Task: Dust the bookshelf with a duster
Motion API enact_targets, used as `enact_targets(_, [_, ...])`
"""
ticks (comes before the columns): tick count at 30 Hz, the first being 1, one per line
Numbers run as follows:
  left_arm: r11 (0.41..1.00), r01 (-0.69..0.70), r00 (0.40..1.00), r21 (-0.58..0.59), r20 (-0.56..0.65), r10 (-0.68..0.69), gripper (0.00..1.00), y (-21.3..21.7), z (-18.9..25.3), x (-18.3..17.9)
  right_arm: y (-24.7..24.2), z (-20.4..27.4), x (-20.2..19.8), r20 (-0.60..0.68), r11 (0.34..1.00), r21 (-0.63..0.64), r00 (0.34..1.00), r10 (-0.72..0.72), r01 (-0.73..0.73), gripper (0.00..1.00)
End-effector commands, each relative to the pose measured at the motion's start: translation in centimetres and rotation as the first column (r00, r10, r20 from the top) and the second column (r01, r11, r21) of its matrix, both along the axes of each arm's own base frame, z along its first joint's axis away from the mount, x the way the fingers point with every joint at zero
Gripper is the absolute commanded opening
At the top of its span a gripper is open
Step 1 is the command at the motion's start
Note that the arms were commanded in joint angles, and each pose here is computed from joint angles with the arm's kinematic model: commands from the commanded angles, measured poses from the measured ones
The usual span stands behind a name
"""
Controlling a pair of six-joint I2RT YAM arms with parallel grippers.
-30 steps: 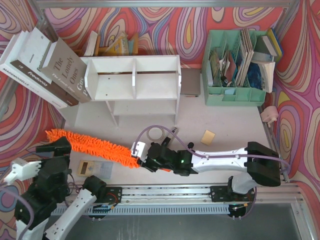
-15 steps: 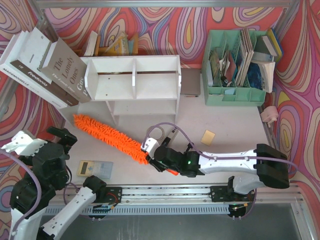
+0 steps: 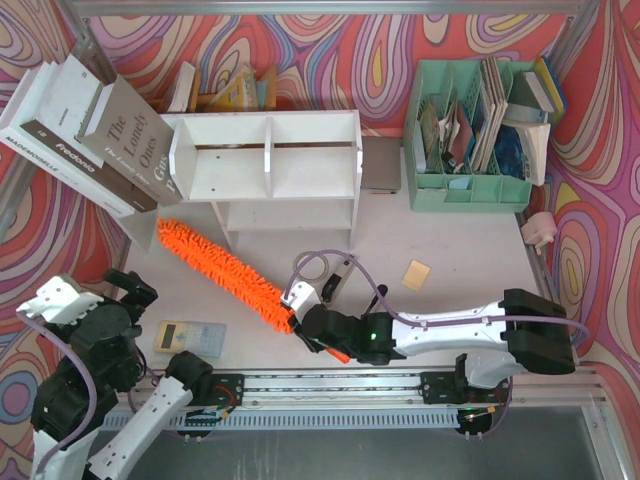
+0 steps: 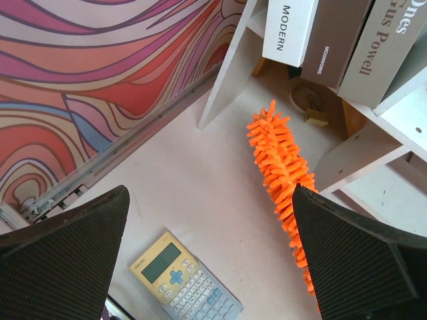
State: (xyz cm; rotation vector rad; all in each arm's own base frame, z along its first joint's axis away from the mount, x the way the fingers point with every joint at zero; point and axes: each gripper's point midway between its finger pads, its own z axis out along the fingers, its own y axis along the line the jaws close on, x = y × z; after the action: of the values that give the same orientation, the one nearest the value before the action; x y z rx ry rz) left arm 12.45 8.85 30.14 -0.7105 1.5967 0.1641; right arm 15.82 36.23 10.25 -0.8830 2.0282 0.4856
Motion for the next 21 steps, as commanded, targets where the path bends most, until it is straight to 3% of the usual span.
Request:
enact_targets(1, [1.000,-0.013,1.000,0.019,-0.005,0.013,0.98,0.3,-1.0,-0.2,2.0,4.3,-0.5,0.074,0.983,0.181,0.997,-0.005,-0.009,0.00])
enact_targets(12, [1.000,-0.022,1.000,-0.013,0.022,0.022,0.98,0.5,-2.0,-0.5,2.3,7.8,-0.6,0.191,0.982,0.163,0.979,0.068,-0.100,0.00])
enact_targets(21, [0.998,0.004,0.997,-0.058,0.077,0.000,0.98,0.7,-1.9,-1.4,2.9,11.1,0.0,0.387,0.966,-0.012,0.889,0.244,-0.259,0.00])
